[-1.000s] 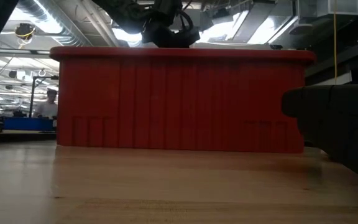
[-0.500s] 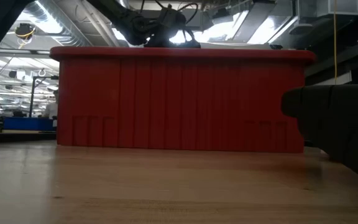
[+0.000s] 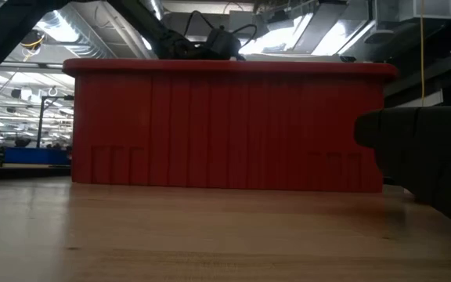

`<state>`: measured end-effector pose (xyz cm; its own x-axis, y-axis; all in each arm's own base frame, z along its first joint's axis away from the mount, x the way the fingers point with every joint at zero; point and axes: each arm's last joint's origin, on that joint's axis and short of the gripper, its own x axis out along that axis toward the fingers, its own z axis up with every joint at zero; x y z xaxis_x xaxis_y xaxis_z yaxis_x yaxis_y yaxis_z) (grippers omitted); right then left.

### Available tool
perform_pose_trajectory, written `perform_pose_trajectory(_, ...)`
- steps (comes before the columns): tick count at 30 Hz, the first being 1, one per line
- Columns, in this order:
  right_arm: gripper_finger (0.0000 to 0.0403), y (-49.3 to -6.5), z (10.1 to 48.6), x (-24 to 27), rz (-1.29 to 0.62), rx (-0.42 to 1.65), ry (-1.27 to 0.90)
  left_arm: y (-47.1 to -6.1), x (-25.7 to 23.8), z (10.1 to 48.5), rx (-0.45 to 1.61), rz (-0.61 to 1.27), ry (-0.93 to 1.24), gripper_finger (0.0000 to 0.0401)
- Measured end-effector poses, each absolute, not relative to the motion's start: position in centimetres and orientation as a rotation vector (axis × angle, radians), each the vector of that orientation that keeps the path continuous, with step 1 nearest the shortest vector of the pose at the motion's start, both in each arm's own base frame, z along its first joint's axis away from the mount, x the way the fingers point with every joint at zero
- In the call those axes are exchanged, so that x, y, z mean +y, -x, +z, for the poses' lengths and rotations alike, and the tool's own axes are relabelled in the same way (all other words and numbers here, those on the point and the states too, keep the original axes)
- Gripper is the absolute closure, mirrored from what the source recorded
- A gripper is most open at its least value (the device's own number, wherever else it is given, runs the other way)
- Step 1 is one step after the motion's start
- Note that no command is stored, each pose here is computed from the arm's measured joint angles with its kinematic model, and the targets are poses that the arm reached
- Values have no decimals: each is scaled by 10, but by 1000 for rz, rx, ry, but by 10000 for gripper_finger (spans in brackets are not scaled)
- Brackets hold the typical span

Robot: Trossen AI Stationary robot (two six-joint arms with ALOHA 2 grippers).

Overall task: Pick and place slides into bin
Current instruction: Put the left black slide into the red bin

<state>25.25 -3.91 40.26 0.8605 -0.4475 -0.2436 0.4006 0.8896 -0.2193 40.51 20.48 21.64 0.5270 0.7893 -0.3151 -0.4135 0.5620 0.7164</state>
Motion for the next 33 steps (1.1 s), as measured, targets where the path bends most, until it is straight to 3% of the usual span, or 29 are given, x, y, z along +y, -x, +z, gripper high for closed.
perform_pose_trajectory(25, 399, -279, 385, -42, -446, 333, 151, -398, 219, 215, 667, 822, -536, 396)
perform_pose_trajectory(33, 398, -281, 391, -40, -439, 273, 179, -401, 229, 194, 671, 831, -518, 397)
